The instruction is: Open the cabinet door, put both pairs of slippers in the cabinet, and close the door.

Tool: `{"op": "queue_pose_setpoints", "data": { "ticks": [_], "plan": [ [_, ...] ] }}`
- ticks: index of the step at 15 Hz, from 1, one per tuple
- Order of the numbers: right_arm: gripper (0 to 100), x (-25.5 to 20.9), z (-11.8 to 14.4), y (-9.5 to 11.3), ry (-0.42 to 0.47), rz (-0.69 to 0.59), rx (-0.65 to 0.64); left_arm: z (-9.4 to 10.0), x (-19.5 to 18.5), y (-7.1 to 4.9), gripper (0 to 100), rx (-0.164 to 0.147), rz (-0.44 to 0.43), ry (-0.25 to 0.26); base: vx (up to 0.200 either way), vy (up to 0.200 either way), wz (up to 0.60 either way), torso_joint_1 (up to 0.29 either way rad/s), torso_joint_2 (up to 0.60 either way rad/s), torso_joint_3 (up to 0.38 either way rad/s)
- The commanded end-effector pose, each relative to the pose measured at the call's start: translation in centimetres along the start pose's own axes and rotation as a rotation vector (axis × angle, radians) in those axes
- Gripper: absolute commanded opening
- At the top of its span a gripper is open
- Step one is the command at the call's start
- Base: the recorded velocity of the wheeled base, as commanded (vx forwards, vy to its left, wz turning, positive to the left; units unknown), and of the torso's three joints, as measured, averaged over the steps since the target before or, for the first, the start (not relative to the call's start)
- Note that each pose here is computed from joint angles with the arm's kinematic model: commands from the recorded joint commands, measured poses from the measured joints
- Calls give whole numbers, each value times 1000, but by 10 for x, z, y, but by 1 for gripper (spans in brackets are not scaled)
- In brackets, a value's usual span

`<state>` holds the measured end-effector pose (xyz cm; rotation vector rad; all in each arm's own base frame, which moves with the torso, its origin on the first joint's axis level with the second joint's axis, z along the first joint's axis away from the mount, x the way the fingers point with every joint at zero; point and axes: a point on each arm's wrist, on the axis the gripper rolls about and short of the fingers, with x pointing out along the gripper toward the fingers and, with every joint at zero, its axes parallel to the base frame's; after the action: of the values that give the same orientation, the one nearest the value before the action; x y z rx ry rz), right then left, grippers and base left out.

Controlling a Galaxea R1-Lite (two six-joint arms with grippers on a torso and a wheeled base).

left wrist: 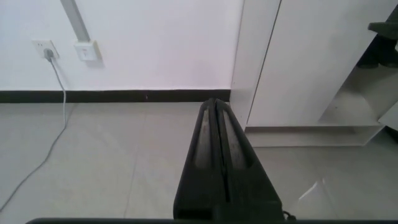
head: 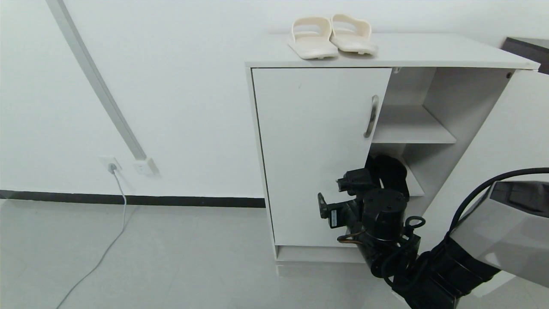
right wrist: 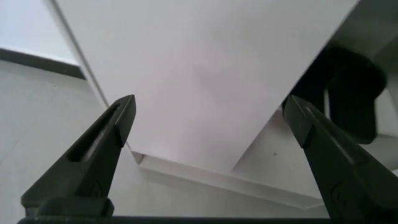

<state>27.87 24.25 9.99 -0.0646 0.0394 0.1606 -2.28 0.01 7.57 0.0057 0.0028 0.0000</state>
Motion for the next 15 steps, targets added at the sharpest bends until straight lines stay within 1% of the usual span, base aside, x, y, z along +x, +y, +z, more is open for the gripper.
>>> {"op": "queue_pose_setpoints", "data": {
  "ticks": [1, 7, 15],
  "plan": [
    [100, -1, -1, 1, 3, 4, -3, 0, 0, 0, 0, 0, 0, 2, 0, 0, 0, 119, -466, -359],
    [100, -1, -1, 1, 3, 4, -3, 0, 0, 0, 0, 0, 0, 0, 0, 0, 0, 142, -470, -327],
    [100, -1, 0, 1, -1, 4, 0, 0, 0, 0, 0, 0, 0, 0, 0, 0, 0, 194, -502, -313]
  ]
}}
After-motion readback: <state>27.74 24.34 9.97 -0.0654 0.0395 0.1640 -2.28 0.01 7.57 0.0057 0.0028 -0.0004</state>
